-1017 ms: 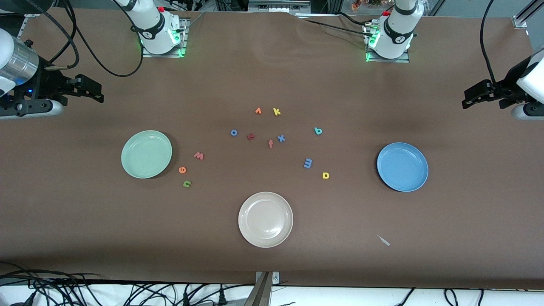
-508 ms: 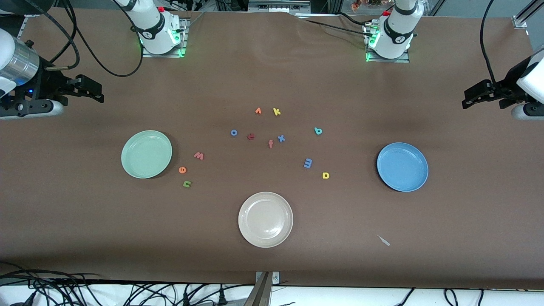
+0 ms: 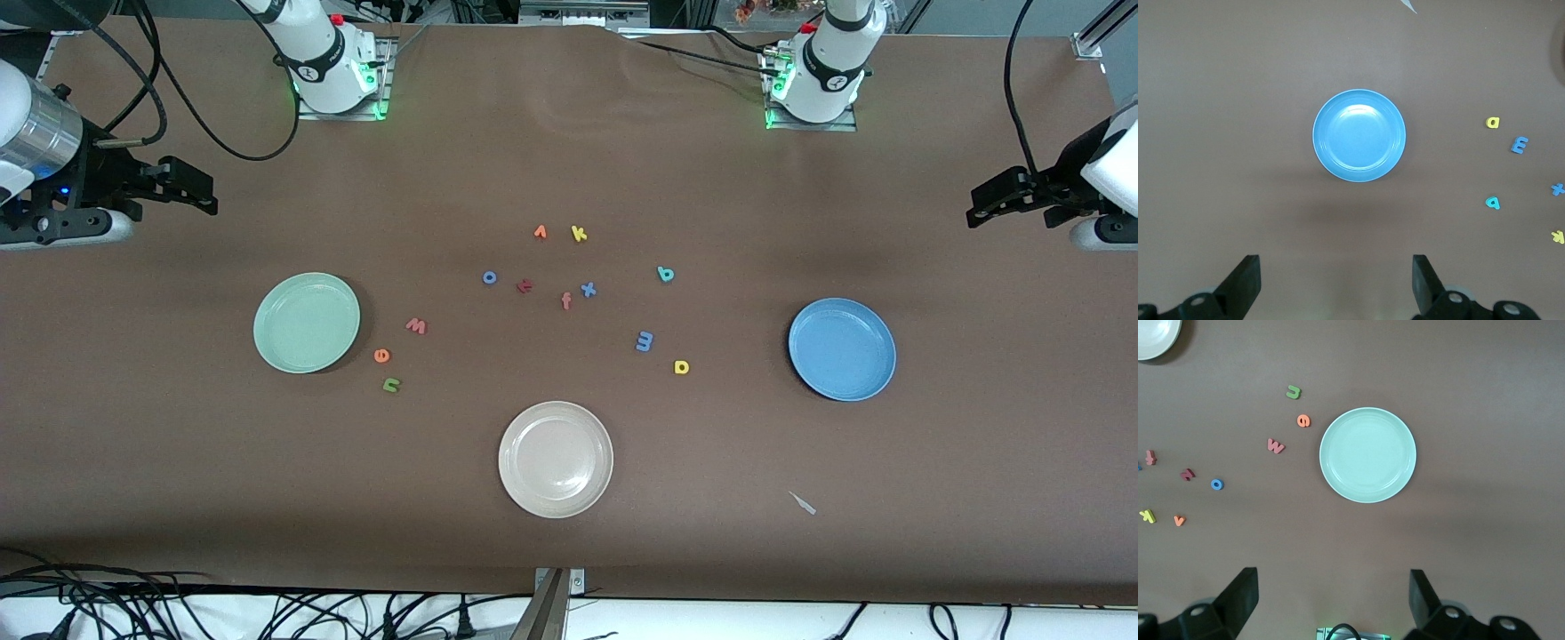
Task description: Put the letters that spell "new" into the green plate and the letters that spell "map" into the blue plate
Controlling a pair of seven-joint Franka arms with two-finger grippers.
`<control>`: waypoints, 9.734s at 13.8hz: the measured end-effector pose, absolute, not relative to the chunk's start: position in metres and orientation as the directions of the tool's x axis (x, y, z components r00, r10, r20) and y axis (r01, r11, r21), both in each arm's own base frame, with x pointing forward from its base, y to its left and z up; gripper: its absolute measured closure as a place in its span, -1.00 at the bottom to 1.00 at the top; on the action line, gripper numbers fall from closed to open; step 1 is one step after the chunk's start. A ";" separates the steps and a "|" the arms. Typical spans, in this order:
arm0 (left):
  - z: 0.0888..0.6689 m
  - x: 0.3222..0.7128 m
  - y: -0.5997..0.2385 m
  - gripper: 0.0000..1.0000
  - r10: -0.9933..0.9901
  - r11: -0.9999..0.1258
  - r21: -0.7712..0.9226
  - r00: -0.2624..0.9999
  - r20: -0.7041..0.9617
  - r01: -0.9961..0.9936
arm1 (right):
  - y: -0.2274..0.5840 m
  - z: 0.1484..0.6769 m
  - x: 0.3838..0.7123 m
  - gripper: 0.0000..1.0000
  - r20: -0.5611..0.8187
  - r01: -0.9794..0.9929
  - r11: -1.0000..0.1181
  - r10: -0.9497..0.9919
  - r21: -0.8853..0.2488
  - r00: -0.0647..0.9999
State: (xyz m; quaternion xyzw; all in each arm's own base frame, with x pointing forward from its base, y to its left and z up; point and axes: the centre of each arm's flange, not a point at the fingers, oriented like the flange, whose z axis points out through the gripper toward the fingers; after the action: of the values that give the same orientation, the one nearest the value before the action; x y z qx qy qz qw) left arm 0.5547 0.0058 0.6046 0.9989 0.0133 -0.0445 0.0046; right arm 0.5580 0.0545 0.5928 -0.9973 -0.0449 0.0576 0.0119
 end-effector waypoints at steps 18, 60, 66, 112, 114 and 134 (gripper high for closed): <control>0.605 0.555 0.006 -1.00 0.026 -1.000 0.008 0.996 -0.089 0.027 | 0.054 0.592 0.558 -1.00 -0.115 0.088 -0.996 0.091 -0.029 0.989; 0.442 0.637 -0.030 -1.00 -0.012 -1.000 0.014 0.987 -0.160 -0.010 | 0.129 0.515 0.593 -1.00 -0.123 0.058 -0.998 0.060 -0.023 0.991; 0.339 0.648 -0.179 -1.00 -0.078 -0.995 0.079 0.985 -0.155 -0.066 | 0.156 0.457 0.598 -1.00 -0.053 0.044 -0.999 0.045 -0.029 0.998; 0.169 0.589 -0.378 -0.35 -0.262 -0.964 0.054 0.965 -0.021 -0.260 | 0.177 0.173 0.577 -0.09 0.213 0.169 -0.986 0.165 0.000 0.963; 0.170 0.589 -0.376 -0.13 -0.261 -0.965 0.047 0.965 -0.032 -0.260 | 0.177 0.174 0.578 0.06 0.217 0.170 -0.985 0.166 0.000 0.962; 0.262 0.659 -0.154 0.45 -0.389 -0.920 0.112 0.846 -0.365 -0.375 | 0.060 0.250 0.556 0.37 0.122 0.211 -0.976 0.216 0.048 0.969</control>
State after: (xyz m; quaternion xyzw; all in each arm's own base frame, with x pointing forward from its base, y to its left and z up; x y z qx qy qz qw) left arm 0.6592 -0.1544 0.2623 0.9605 -0.1990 -0.1938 0.0184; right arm 0.5560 0.0597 0.2496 -0.9920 -0.1075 -0.0635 -0.0172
